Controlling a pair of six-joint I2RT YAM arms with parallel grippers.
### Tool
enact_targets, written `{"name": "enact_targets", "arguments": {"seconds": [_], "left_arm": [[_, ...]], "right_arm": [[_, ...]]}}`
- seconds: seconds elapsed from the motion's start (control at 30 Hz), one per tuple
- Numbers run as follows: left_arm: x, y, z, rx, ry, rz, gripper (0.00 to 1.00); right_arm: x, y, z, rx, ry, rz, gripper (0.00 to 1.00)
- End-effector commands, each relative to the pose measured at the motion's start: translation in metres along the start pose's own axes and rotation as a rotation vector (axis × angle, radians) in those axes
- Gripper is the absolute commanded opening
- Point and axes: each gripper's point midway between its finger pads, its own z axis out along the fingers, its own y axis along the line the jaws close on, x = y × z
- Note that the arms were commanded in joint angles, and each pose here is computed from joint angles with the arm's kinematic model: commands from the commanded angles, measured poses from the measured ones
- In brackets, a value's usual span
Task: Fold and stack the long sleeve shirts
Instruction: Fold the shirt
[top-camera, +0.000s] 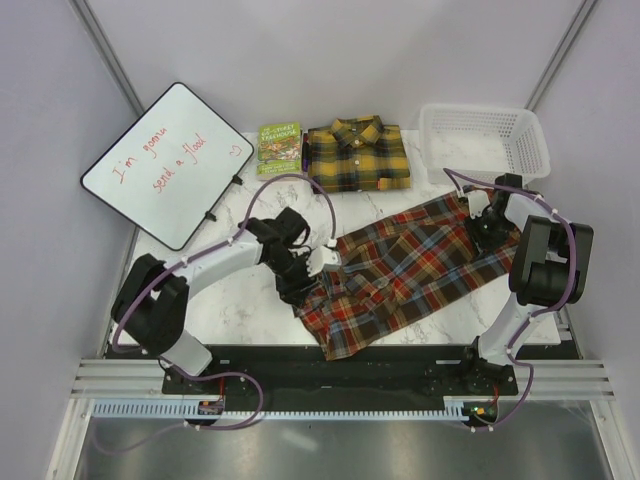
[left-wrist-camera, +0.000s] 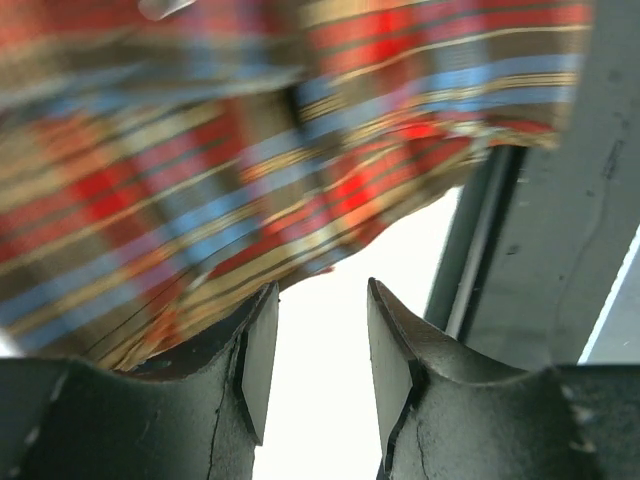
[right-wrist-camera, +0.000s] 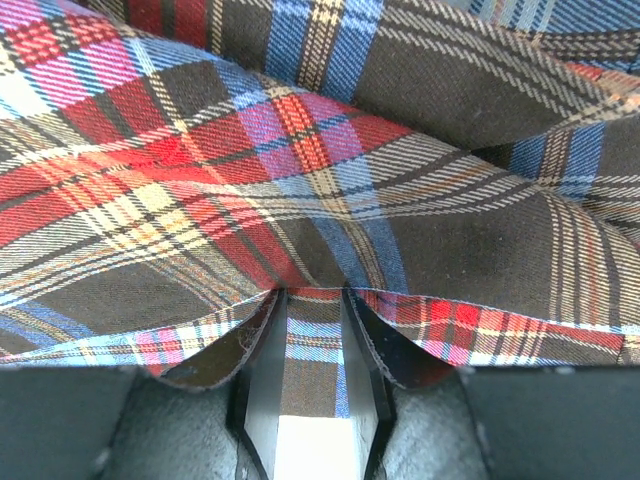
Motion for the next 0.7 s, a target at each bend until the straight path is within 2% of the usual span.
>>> {"name": "enact_targets", "arguments": {"seconds": [0.0, 0.13, 0.37, 0.57, 0.67], "left_arm": [[-0.024, -0.024, 0.021, -0.004, -0.041, 0.190, 0.48], [-0.018, -0.025, 0.044, 0.009, 0.011, 0.200, 0.48], [0.027, -0.010, 0.068, -0.022, 0.158, 0.234, 0.47], [0.050, -0.023, 0.050, -0.028, 0.218, 0.261, 0.47], [0.032, -0.041, 0.027, -0.004, 0.146, 0.271, 0.47]], "right_arm": [[-0.017, -0.012, 0.001, 0.026, -0.055, 0.019, 0.35], [-0.020, -0.016, 0.004, 0.037, -0.053, 0.022, 0.36], [-0.030, -0.025, 0.002, 0.061, -0.072, 0.005, 0.36], [-0.035, -0.021, -0.005, 0.039, -0.096, -0.003, 0.36], [-0.036, -0.005, -0.023, -0.018, -0.138, -0.028, 0.37]]}}
